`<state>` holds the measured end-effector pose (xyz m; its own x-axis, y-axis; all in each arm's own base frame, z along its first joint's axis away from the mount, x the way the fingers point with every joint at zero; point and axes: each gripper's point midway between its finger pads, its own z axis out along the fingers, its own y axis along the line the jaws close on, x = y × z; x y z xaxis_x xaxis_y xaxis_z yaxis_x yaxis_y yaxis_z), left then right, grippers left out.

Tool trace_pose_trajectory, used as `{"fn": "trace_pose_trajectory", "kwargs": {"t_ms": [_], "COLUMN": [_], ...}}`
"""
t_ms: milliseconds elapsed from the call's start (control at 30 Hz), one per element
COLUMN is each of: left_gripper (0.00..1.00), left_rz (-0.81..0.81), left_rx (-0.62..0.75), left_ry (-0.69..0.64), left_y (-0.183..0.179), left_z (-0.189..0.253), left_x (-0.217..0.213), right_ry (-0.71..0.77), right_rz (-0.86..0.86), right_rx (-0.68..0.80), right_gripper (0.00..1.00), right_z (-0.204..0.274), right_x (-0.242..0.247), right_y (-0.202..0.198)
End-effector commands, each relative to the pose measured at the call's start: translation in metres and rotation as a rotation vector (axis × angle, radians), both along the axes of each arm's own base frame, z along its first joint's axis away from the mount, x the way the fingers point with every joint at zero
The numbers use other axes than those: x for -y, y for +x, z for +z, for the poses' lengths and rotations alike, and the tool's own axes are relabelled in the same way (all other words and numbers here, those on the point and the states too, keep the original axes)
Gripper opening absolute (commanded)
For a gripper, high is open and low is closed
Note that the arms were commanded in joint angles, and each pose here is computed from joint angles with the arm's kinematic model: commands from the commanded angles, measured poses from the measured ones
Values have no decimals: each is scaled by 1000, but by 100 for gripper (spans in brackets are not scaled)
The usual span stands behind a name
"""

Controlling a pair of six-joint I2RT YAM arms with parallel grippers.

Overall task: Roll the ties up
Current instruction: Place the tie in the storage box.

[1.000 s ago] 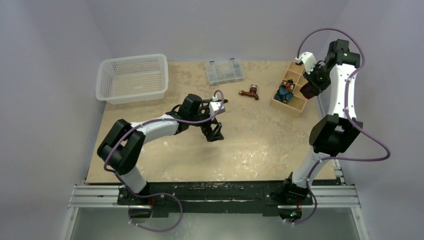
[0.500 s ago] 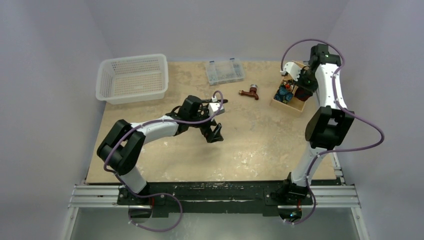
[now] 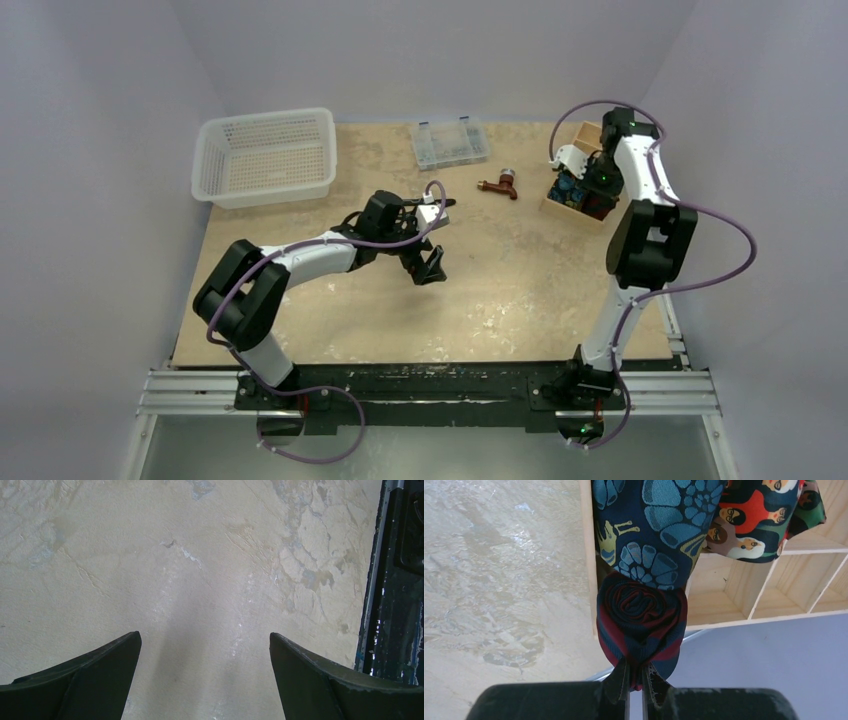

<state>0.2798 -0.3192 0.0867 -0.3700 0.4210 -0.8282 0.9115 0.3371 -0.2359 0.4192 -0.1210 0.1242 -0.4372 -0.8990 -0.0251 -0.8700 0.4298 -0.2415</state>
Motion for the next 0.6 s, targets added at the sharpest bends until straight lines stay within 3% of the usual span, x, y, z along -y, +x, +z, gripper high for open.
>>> {"fn": "trace_pose_trajectory", "kwargs": {"t_ms": [0, 333, 433, 567], "left_gripper": [100, 100, 100, 100], "left_rz": [30, 39, 45, 53], "left_rx": [17, 23, 29, 20], "left_ry": [-23, -3, 1, 10], "left_y": [5, 10, 14, 14], "left_z": [14, 16, 18, 20], "left_x": [-5, -14, -17, -22], "right_ry": [-32, -14, -7, 1], "right_rz": [31, 48, 29, 15], "right_rx": [8, -45, -45, -36], "right_gripper": [0, 0, 11, 33], "right_z": [-5, -38, -41, -36], "right_x": [1, -5, -5, -6], "right_y": [9, 18, 21, 20]}}
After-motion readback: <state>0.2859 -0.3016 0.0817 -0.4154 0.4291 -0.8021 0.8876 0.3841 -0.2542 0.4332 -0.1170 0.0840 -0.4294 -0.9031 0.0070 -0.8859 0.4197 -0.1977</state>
